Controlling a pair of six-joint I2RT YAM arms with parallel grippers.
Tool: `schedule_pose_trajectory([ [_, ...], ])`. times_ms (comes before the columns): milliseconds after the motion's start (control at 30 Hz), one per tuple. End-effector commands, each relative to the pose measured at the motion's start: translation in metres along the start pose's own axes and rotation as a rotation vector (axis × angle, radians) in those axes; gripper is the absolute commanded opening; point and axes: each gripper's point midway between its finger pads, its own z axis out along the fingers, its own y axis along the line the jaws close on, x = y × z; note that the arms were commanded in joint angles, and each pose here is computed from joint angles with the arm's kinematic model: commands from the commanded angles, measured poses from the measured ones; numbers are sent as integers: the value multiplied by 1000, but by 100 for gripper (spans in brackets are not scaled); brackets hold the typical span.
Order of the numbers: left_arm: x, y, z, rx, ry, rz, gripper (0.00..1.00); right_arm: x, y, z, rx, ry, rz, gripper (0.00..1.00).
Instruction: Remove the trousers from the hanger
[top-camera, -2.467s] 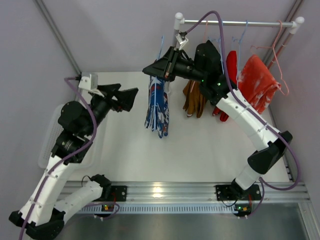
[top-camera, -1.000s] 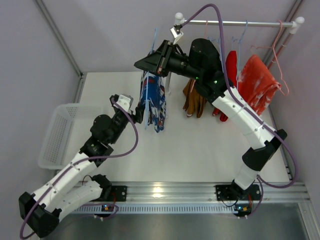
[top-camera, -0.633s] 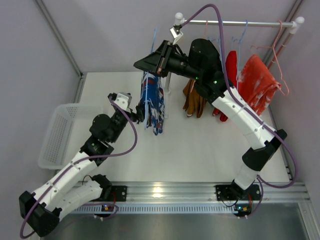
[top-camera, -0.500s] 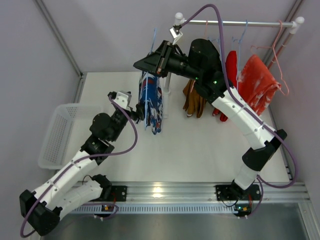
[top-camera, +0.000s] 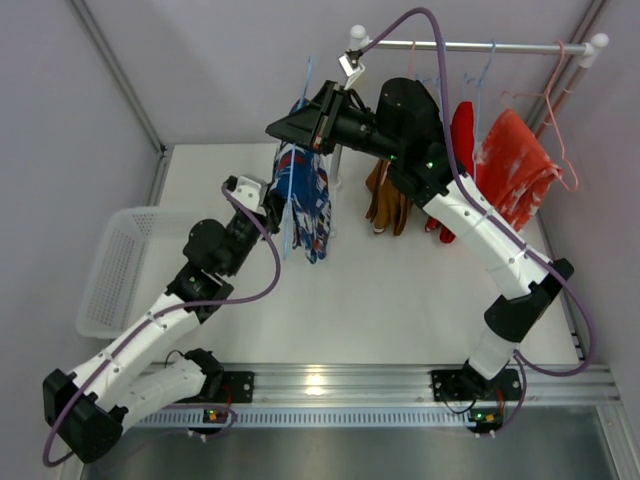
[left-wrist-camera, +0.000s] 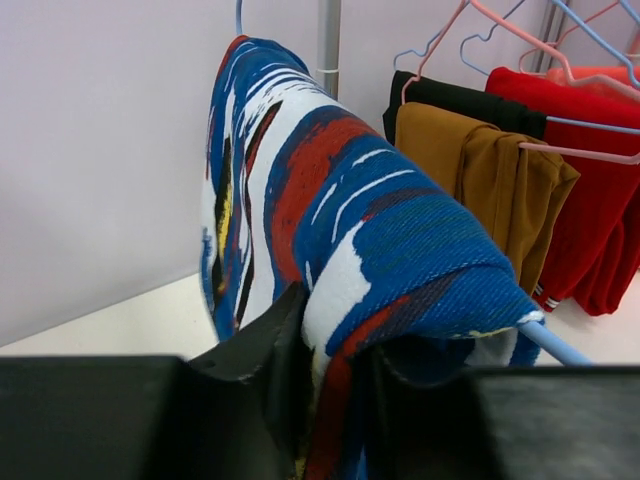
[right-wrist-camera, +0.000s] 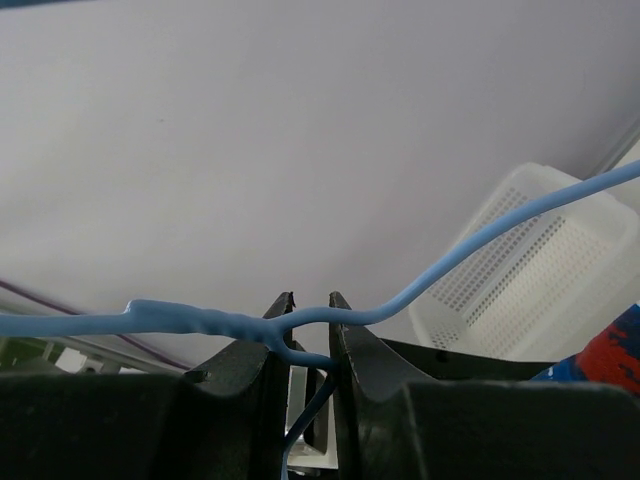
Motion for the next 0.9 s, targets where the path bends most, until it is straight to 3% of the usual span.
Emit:
schedule_pose_trajectory([
  [0, -63, 8, 1, -28, -176, -13, 28, -17, 86, -26, -235, -79, -130, 0],
  [67, -73, 10, 0, -32, -183, -8, 12, -17, 81, -30, -215, -81, -142, 0],
  [167, -90, 13, -5, -38, -206, -1, 0, -18, 59, -36, -156, -81, -161, 0],
  [600, -192, 16, -19, -22, -288, -210, 0, -5, -44, -56, 115, -62, -262, 0],
  [867, -247, 22, -30, -21, -364, -229, 0, 2, -95, -60, 243, -42, -241, 0],
])
